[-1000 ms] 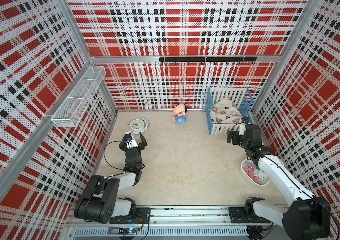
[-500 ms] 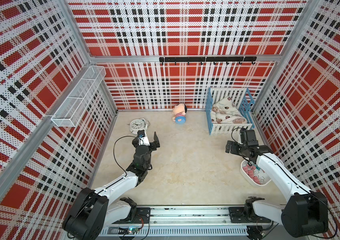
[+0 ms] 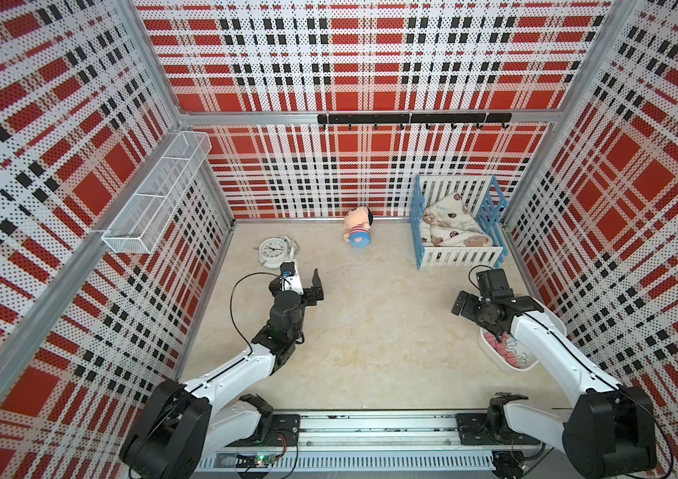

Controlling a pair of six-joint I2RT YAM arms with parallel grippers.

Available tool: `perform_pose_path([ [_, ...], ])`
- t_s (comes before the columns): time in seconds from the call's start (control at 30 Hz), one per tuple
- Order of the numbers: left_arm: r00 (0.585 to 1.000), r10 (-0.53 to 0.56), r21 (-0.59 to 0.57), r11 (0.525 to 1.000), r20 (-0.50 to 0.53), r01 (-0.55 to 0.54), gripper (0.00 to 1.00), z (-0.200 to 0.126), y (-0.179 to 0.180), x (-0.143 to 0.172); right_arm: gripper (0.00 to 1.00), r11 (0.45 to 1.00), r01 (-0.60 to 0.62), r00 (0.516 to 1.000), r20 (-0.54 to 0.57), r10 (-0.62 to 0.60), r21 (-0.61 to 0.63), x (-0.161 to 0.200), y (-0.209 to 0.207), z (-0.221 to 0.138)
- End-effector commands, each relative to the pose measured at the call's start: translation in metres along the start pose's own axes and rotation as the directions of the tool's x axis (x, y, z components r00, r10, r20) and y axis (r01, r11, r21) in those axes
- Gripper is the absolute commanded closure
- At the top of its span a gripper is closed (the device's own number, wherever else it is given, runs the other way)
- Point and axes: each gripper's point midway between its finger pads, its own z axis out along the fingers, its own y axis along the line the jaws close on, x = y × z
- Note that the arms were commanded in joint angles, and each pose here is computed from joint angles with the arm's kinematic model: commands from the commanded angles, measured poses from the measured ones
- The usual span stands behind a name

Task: Take out the binder clips from the storage box
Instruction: Move the storage box to the center of the board.

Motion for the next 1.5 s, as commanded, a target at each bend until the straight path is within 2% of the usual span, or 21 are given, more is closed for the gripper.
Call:
perform_pose_path([
  [0.0,0.999,-0.034,0.036,0.999,0.009,0.034,0.05,0.001,-0.009,-0.01,0.0,0.999,-0.051,0.999,0.0,0.051,0.007,0.008,-0.007,-0.004],
  [0.13,0.999,-0.038,0.038,0.999,-0.002,0.038,0.05,0.003,-0.01,-0.007,0.0,0.999,-0.054,0.998,-0.044,0.054,0.008,0.022,-0.01,0.005],
  [0.3,0.999,-0.042,0.039,0.998,-0.008,0.042,0.05,0.006,-0.012,-0.006,0.0,0.998,-0.033,0.995,-0.096,0.028,-0.056,0.039,0.006,0.018],
  [0.63,0.998,-0.059,0.035,0.998,-0.006,0.059,0.05,0.003,-0.009,-0.006,0.0,0.966,0.175,0.969,-0.141,-0.203,-0.188,0.054,0.095,0.036],
  [0.97,0.996,-0.091,-0.021,0.996,0.014,0.091,0.04,-0.006,0.011,-0.012,0.0,0.86,0.357,0.889,-0.151,-0.433,-0.366,0.072,0.222,0.077],
  [1.17,0.993,-0.116,-0.028,0.993,0.023,0.117,0.04,-0.017,0.019,-0.014,0.0,0.777,0.42,0.853,-0.087,-0.514,-0.47,0.075,0.295,0.074],
  [1.47,0.991,-0.13,-0.065,0.989,0.032,0.132,0.04,-0.031,0.033,-0.017,0.0,0.663,0.423,0.82,-0.051,-0.571,-0.618,0.087,0.359,0.067],
])
